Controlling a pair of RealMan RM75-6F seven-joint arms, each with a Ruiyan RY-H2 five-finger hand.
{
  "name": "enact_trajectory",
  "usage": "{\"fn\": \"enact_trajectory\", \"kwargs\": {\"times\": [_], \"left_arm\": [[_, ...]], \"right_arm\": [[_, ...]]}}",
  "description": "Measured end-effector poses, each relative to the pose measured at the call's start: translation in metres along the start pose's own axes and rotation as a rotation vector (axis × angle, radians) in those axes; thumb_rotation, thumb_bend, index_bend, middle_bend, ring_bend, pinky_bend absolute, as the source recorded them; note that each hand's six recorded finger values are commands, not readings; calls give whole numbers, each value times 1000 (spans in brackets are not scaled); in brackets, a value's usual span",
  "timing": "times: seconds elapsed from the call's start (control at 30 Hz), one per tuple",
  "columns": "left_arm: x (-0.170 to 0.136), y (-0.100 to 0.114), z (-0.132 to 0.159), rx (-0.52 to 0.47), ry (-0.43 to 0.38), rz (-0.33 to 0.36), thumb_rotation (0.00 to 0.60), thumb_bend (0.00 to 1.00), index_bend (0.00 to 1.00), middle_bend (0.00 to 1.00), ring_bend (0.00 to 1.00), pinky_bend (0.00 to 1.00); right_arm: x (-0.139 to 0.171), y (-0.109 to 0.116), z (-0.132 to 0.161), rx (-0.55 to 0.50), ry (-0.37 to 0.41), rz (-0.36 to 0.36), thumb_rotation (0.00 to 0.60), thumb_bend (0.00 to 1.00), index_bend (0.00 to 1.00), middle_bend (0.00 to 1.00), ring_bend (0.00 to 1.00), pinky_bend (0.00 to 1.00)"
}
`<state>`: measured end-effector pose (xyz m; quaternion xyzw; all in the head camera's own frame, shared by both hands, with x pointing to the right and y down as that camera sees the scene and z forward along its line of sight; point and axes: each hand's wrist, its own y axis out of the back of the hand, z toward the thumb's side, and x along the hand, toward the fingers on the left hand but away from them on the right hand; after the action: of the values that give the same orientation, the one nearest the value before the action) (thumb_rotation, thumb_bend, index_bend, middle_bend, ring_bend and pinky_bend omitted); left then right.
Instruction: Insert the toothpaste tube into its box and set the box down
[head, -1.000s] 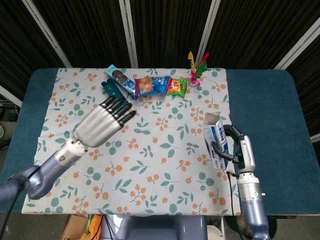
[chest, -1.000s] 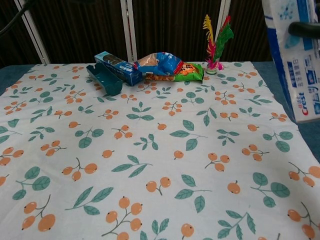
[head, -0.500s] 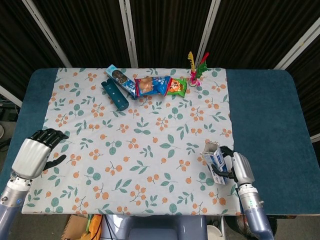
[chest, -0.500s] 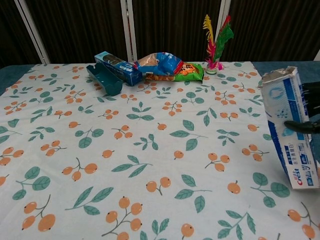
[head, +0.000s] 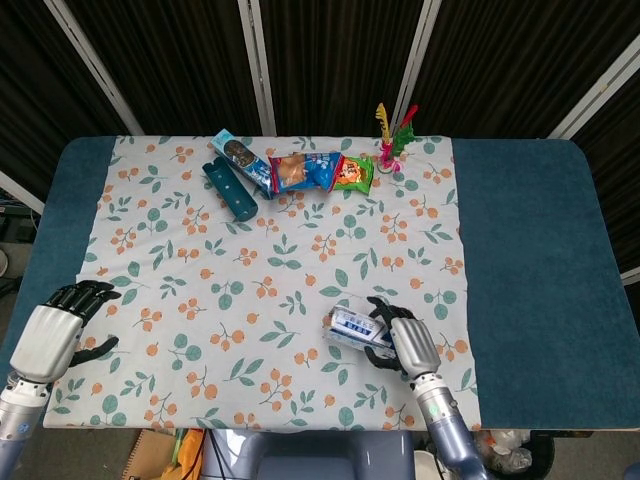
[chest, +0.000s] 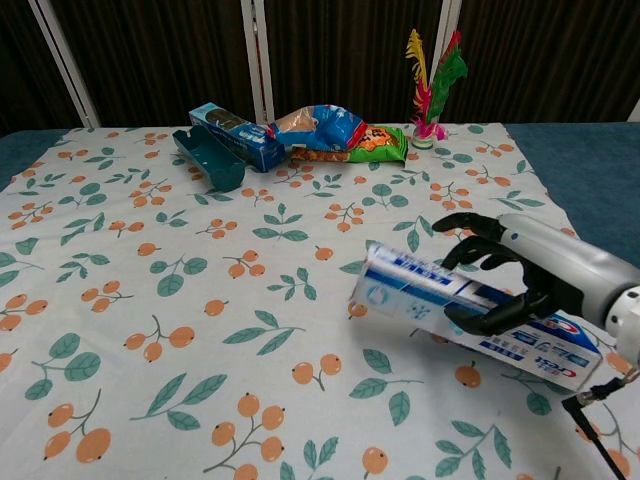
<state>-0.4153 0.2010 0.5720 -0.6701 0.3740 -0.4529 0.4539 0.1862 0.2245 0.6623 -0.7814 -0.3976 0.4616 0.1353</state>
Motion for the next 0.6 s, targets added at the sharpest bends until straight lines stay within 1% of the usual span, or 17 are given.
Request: {"fn": "enact_trajectory", "kwargs": {"times": [0.07,0.13,0.3,0.4,0.5,0.6], "left_arm": [[-1,-2,-1,-5,9,-16,600,1,247,207,191,247],[-2,-3,-2,-13,23,-30,600,1,238,200,189,241],[-3,-3,-6,-21,54,-42,600,1,230,192,187,237],[-4,-3,-9,-36,79,-51,600,1,209,168,157,213],[-5,-4,-13,-54,120,-74,600,1,174,121,111,165],[-7,-4,-15,-87,167,-103,600,1,148,82,71,114]], "right_arm": [[0,-1,4,28,8,9,600,335,0,54,0,17],[0,3,5,56,12,10,600,329,0,44,0,13],[6,22,-6,95,-8,-9,600,328,0,40,0,13],[12,36,-18,137,-27,-19,600,328,0,40,0,13],[25,56,-39,222,-58,-38,600,328,0,41,0,7],[46,86,-65,338,-98,-72,600,327,0,41,0,0]]}}
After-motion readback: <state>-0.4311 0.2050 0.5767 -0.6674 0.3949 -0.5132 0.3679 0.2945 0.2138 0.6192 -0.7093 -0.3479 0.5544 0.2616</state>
